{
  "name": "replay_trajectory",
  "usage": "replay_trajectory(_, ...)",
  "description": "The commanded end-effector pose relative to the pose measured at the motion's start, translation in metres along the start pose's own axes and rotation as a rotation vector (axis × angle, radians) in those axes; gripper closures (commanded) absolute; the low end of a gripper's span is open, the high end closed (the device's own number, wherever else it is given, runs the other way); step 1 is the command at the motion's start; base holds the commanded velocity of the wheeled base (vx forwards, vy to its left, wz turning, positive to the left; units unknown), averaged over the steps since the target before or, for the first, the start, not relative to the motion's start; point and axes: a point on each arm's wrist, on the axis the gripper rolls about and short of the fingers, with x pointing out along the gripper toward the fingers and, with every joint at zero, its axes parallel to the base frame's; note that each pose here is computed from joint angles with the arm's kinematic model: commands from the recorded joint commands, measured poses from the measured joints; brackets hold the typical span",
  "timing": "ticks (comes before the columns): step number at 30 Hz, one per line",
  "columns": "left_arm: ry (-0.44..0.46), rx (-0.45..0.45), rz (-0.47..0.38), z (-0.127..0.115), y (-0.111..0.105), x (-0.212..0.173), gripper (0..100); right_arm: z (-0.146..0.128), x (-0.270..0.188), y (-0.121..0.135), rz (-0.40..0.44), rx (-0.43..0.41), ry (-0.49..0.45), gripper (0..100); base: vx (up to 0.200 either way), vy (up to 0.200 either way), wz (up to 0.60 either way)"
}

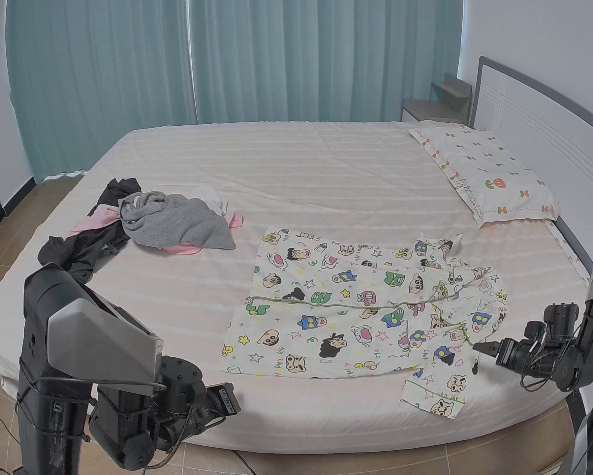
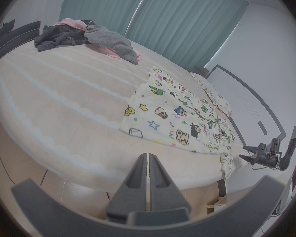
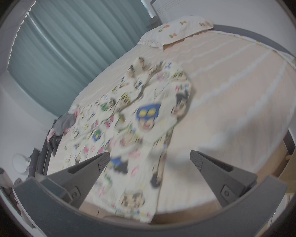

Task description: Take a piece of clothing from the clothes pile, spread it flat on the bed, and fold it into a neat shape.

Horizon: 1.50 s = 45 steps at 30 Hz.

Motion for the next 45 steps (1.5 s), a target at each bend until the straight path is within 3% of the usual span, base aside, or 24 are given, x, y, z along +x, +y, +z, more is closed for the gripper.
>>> replay_trajectory(1, -0.014, -0.002, -0.007, 0.001, -0.002, 0.000, 100, -0.036, 0.002, 0.013, 0.035, -0.041, 0.142, 0, 0.000, 0.000, 0.00)
replay_trajectory(19, -0.038, -0.007, 0.010, 0.003, -0.001, 0.002, 100, -0.075, 0.030, 0.034, -0.120, -0.205, 0.137, 0, 0.000, 0.000, 0.00)
replay_trajectory(38, -0.038, -0.010, 0.011, 0.003, -0.001, 0.004, 100, -0.073, 0.043, 0.044, -0.076, -0.199, 0.097, 0, 0.000, 0.000, 0.00)
replay_trajectory(39, -0.037, -0.010, 0.012, 0.003, 0.000, 0.004, 100, -0.073, 0.043, 0.044, -0.078, -0.198, 0.095, 100, 0.000, 0.000, 0.00)
replay_trajectory(45, -0.038, -0.011, 0.013, 0.003, 0.000, 0.004, 100, -0.075, 0.039, 0.043, -0.094, -0.200, 0.106, 100, 0.000, 0.000, 0.00)
